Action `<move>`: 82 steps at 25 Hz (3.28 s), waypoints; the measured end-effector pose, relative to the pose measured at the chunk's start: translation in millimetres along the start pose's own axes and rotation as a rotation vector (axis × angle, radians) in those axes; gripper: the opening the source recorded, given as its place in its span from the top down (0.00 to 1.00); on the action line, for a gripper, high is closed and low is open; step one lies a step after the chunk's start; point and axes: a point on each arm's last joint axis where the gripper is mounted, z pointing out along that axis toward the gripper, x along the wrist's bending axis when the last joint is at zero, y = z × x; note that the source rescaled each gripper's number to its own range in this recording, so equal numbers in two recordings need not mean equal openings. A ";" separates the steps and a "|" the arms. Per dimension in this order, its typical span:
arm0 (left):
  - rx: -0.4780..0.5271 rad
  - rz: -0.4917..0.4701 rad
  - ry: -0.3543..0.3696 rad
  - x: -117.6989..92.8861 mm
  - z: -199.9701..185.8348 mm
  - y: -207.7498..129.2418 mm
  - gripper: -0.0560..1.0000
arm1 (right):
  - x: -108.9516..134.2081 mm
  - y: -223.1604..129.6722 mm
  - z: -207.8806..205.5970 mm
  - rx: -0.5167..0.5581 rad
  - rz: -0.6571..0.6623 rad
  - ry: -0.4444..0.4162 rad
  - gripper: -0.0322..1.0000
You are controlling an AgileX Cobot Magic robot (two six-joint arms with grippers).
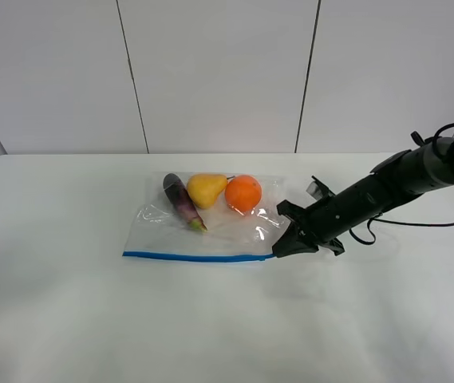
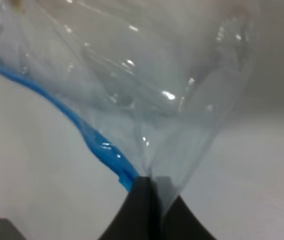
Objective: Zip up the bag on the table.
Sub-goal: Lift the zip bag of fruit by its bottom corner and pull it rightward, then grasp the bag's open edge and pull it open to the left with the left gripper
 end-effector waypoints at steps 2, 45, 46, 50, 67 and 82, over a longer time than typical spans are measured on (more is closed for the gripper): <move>0.000 0.000 0.000 0.0 0.0 0.0 0.00 | 5.3 3.9 -3.1 0.005 -0.020 0.019 0.97; -0.087 -0.010 -0.016 -2.3 -4.0 30.1 0.00 | 78.0 55.2 -57.7 -0.093 -0.108 0.208 0.97; -0.103 -0.012 -0.017 -2.6 -4.5 41.4 0.00 | 78.0 55.3 -57.7 -0.095 -0.108 0.208 0.97; -0.086 0.001 -0.013 -3.4 9.9 91.7 0.00 | 77.9 55.6 -57.7 -0.097 -0.107 0.207 0.97; 0.214 0.505 -0.047 3.1 217.6 186.1 0.00 | 77.9 56.0 -57.7 -0.102 -0.106 0.206 0.97; 0.158 0.967 -0.520 -114.9 280.3 139.9 0.00 | 77.6 56.7 -57.7 -0.109 -0.105 0.202 0.97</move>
